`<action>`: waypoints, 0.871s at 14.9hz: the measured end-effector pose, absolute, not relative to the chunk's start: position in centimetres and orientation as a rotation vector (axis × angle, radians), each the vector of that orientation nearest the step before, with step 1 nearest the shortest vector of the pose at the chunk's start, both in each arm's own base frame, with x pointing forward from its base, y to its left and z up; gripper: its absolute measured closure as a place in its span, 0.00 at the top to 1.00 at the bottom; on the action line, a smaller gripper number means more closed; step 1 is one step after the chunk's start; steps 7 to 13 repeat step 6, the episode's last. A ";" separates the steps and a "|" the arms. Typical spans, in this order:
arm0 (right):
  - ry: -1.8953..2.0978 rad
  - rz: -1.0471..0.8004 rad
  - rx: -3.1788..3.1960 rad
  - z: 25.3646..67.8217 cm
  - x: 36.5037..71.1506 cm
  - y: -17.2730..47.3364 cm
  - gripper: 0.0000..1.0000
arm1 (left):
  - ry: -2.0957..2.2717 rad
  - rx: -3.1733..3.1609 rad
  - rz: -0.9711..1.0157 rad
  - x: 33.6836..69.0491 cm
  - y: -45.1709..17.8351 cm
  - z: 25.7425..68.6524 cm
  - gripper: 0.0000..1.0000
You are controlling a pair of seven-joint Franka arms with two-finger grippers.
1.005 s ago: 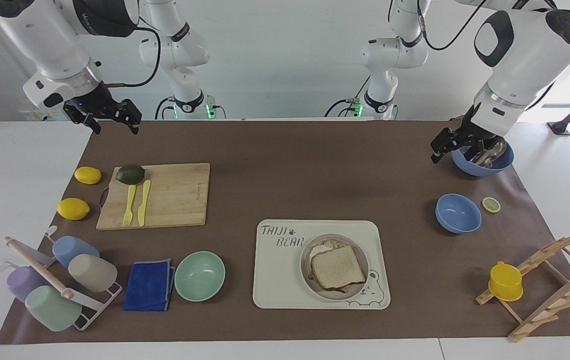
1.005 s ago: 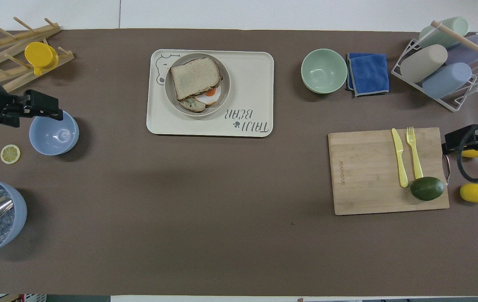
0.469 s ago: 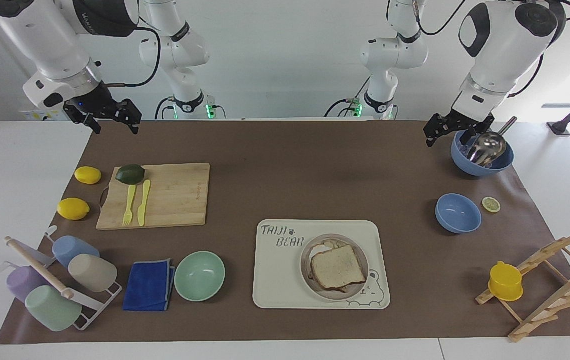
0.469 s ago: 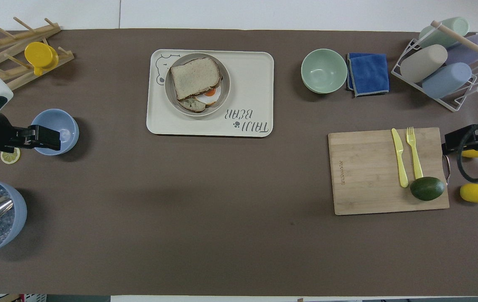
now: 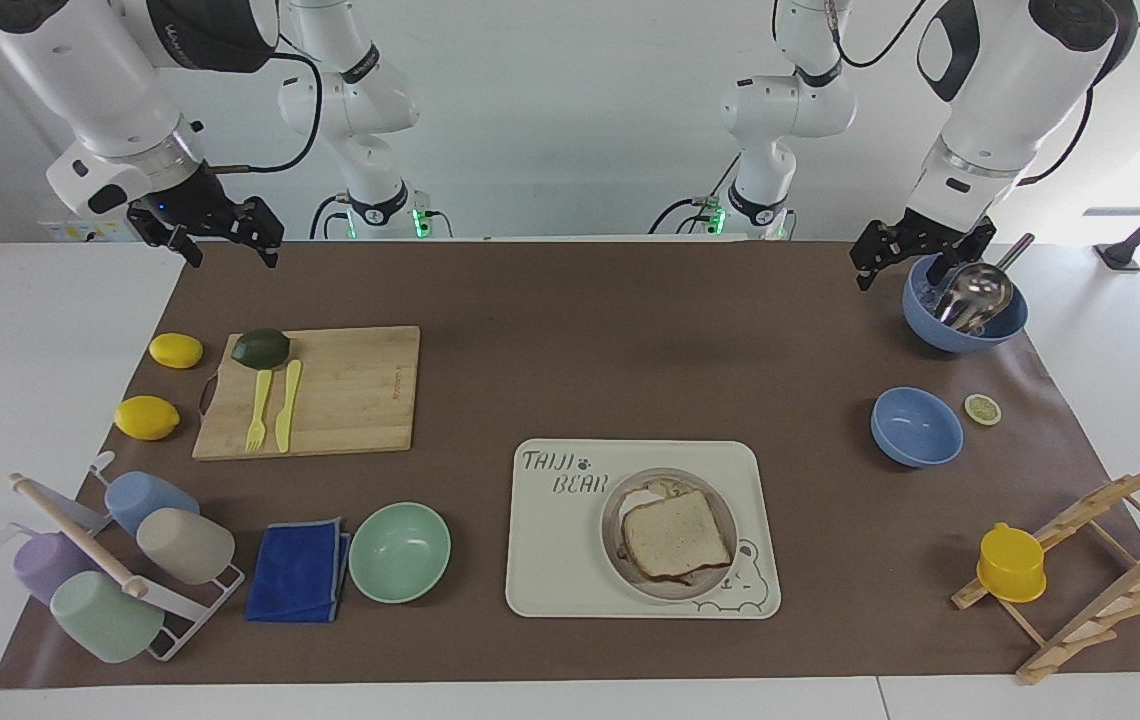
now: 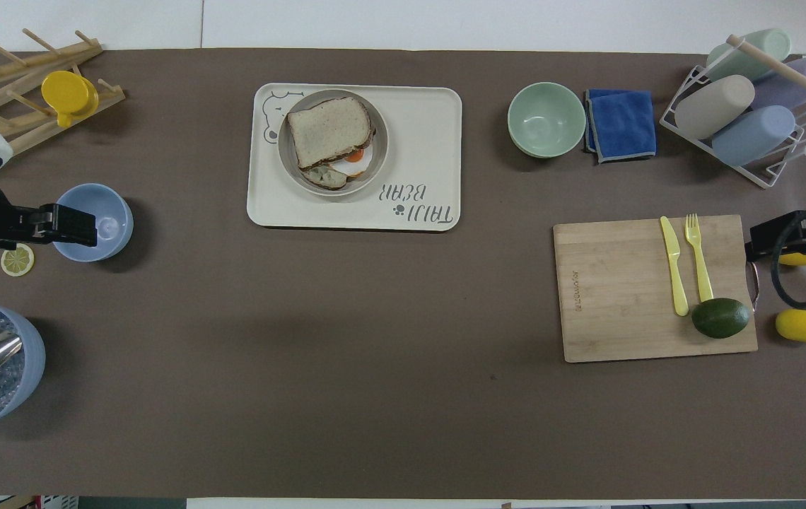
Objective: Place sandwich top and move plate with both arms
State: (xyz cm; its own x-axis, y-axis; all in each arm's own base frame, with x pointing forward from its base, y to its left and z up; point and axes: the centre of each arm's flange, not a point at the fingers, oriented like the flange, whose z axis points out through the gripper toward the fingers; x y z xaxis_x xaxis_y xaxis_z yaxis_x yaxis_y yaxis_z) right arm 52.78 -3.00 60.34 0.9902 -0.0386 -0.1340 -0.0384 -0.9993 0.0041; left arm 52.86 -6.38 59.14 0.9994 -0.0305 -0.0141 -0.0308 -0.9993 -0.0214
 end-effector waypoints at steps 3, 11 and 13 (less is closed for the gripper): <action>-0.061 -0.211 3.132 60.3 52.8 -3.0 1.00 | 0.037 -3.130 0.025 52.9 -6.2 59.1 1.00; -0.060 -0.211 3.132 60.3 52.8 -3.0 1.00 | 0.033 -3.132 0.026 52.9 -6.1 59.1 1.00; -0.060 -0.211 3.132 60.3 52.8 -3.0 1.00 | 0.033 -3.132 0.026 52.9 -6.1 59.1 1.00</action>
